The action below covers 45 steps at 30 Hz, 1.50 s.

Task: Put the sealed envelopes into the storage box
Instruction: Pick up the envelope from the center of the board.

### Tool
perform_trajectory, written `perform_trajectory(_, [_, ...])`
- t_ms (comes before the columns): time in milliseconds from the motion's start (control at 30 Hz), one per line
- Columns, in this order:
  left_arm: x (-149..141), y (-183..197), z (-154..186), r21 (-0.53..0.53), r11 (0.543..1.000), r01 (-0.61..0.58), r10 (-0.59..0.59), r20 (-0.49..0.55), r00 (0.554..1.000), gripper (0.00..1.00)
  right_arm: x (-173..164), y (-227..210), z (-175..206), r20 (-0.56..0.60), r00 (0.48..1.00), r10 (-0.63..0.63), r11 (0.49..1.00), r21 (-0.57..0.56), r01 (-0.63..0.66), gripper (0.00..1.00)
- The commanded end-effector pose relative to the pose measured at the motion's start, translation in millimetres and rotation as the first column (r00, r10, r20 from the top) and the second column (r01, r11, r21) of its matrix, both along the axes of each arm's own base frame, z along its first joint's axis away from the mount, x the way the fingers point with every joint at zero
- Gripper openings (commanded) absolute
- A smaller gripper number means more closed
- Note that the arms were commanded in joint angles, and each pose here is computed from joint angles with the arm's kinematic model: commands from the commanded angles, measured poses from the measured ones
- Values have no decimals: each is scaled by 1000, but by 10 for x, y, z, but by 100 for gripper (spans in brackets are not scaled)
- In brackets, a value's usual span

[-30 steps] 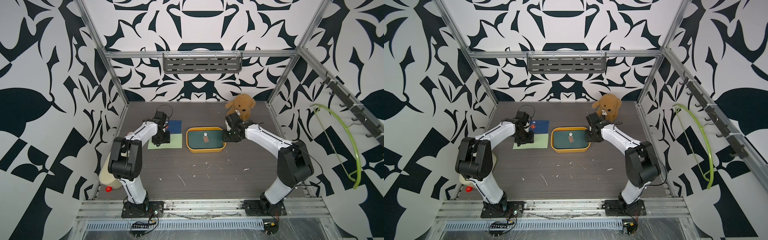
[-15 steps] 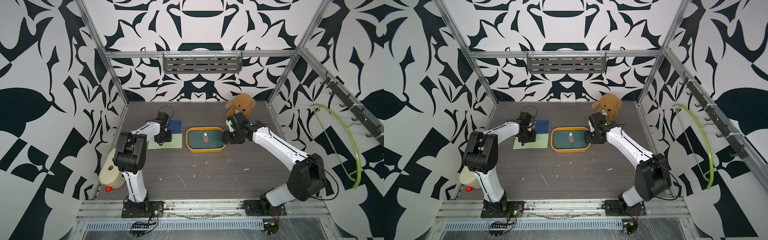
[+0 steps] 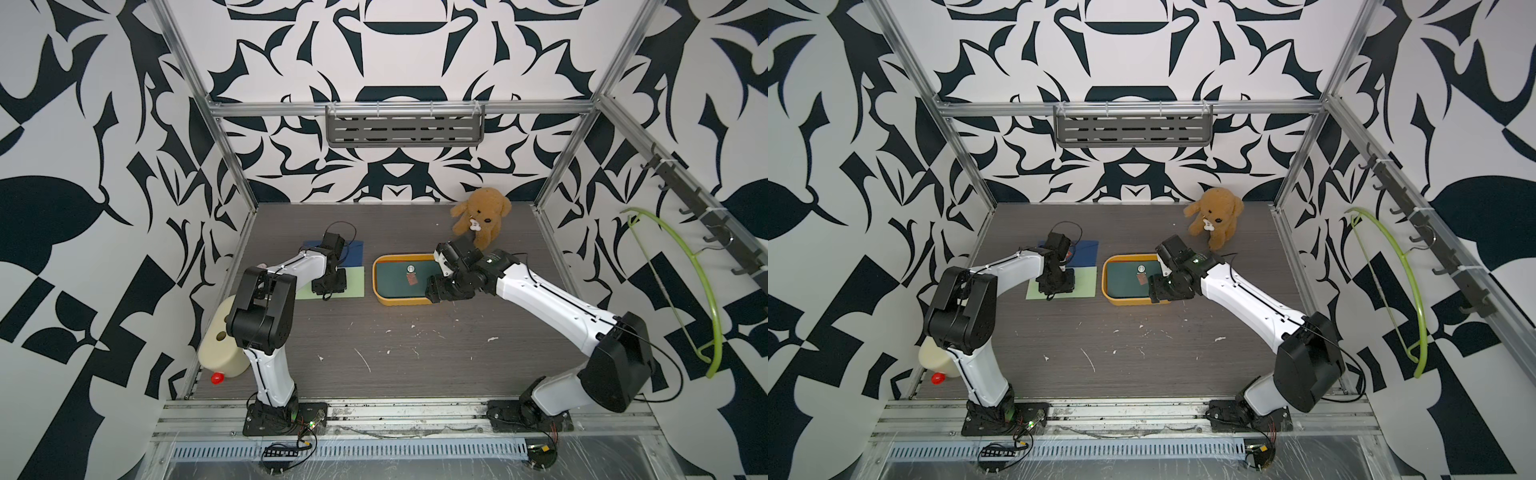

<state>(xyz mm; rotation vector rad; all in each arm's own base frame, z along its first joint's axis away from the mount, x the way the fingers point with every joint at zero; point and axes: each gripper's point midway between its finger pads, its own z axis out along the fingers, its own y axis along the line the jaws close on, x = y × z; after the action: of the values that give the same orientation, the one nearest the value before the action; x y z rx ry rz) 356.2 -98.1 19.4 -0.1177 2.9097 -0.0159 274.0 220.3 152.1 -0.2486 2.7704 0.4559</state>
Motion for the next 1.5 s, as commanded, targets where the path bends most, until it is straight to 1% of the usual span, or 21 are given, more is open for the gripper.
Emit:
perform_trajectory(0, [-417, 56, -54, 11, 999, -31, 33, -124, 992, 40, -71, 34, 111, 15, 1000, -18, 1000, 21, 17, 71])
perform_trajectory(167, [-743, -119, 80, -106, 992, -64, 45, -172, 984, 41, -151, 124, 74, 11, 1000, -3, 1000, 17, 3, 71])
perform_trajectory(233, [-771, -122, 200, -127, 988, -85, 67, -139, 988, 41, -163, 142, 63, 14, 1000, -2, 1000, 17, 2, 71])
perform_trajectory(300, [-696, -110, 384, -135, 986, -95, 84, -81, 993, 41, -163, 156, 42, 16, 1000, -3, 1000, 21, 3, 71])
perform_trajectory(367, [-532, -114, 605, -128, 989, -80, 78, -23, 997, 42, -154, 172, 14, 15, 1000, -3, 1000, 22, 2, 71])
perform_trajectory(467, [-296, -104, 731, -91, 994, -65, 67, 15, 998, 43, -134, 199, -17, 12, 1000, 4, 1000, 20, -4, 71])
perform_trajectory(600, [-56, -63, 597, -44, 996, -75, 76, 11, 997, 43, -123, 231, -62, 14, 1000, -5, 999, 32, 5, 71])
perform_trajectory(667, [36, -53, 506, -42, 995, -87, 87, 14, 996, 44, -141, 276, -71, 18, 1000, -14, 999, 52, 13, 74])
perform_trajectory(700, [67, -50, 473, -44, 995, -92, 93, 17, 996, 44, -160, 305, -76, 19, 1000, -17, 998, 63, 15, 75])
perform_trajectory(733, [92, -49, 432, -44, 995, -95, 96, 19, 995, 44, -187, 347, -78, 21, 1000, -16, 997, 75, 15, 84])
perform_trajectory(900, [127, -46, 262, -55, 992, -116, 117, 16, 993, 44, -319, 557, -123, 22, 1000, -13, 995, 101, 10, 85])
perform_trajectory(1033, [54, -34, 93, -64, 987, -144, 144, -5, 990, 44, -435, 766, -162, 22, 1000, 0, 993, 119, -2, 85])
perform_trajectory(1200, [-105, -23, -93, -74, 983, -165, 162, -41, 986, 44, -524, 959, -233, 6, 1000, 10, 990, 140, -11, 85])
perform_trajectory(1300, [-192, -59, -136, -109, 978, -180, 177, -41, 983, 44, -542, 1042, -285, -1, 1000, 11, 987, 158, -10, 85])
perform_trajectory(1367, [-300, -76, -158, -108, 975, -195, 190, -52, 980, 44, -541, 1096, -341, -12, 1000, 2, 984, 178, 0, 85])
perform_trajectory(1467, [-534, -160, -186, -100, 975, -198, 190, -87, 978, 43, -524, 1123, -434, -24, 1000, -10, 984, 175, 14, 85])
